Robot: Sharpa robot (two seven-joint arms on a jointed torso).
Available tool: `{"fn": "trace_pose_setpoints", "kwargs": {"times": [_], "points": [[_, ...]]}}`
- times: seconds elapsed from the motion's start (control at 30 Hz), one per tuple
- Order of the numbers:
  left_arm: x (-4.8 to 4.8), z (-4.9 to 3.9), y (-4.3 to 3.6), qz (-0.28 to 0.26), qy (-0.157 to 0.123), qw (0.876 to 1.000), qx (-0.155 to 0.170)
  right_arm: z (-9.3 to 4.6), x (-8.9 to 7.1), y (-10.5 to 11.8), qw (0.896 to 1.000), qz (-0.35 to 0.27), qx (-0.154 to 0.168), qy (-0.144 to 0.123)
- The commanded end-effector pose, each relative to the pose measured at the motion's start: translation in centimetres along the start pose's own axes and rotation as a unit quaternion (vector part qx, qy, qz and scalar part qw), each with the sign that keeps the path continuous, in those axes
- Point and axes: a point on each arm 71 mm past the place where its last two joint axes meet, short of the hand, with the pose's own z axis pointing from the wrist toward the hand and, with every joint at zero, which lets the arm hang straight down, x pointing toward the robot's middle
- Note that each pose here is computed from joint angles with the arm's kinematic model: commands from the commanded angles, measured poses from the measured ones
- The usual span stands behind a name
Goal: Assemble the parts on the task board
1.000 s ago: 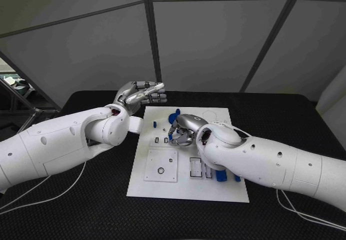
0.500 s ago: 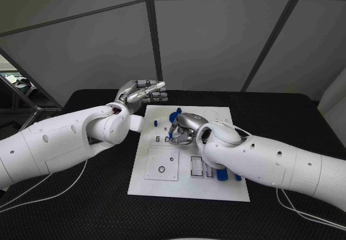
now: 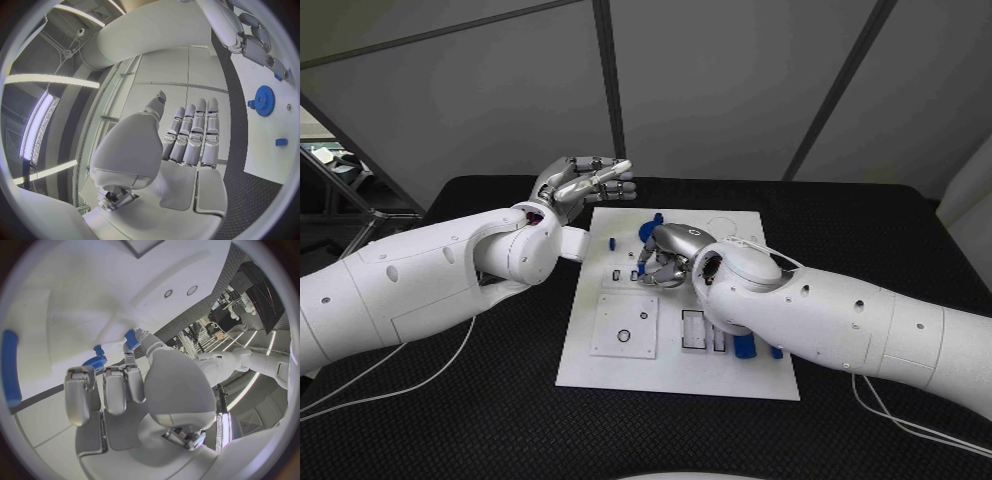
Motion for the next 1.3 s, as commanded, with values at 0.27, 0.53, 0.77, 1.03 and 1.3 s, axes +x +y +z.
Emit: {"fn": "trace_pose_setpoints", "kwargs": {"times": [0.27, 0.53, 0.77, 1.03, 1.3], "points": [[0.09, 0.06, -0.15, 0.0, 0.004, 1.0, 0.004, -0.16, 0.84, -0.47, 0.999, -0.019, 0.015, 0.033], [0.09, 0.07, -0.14, 0.0, 0.004, 1.0, 0.004, -0.16, 0.86, -0.37, 0.999, -0.02, 0.015, 0.034], [0.07, 0.07, -0.14, 0.0, 0.004, 1.0, 0.004, -0.12, 0.89, -0.34, 0.999, -0.02, 0.015, 0.034], [0.08, 0.09, -0.12, 0.0, 0.004, 1.0, 0.004, -0.06, 0.88, -0.4, 0.999, -0.02, 0.017, 0.033], [0.1, 0.12, -0.1, 0.0, 0.005, 1.0, 0.003, 0.0, 0.76, -0.36, 0.999, -0.017, 0.016, 0.023]]}}
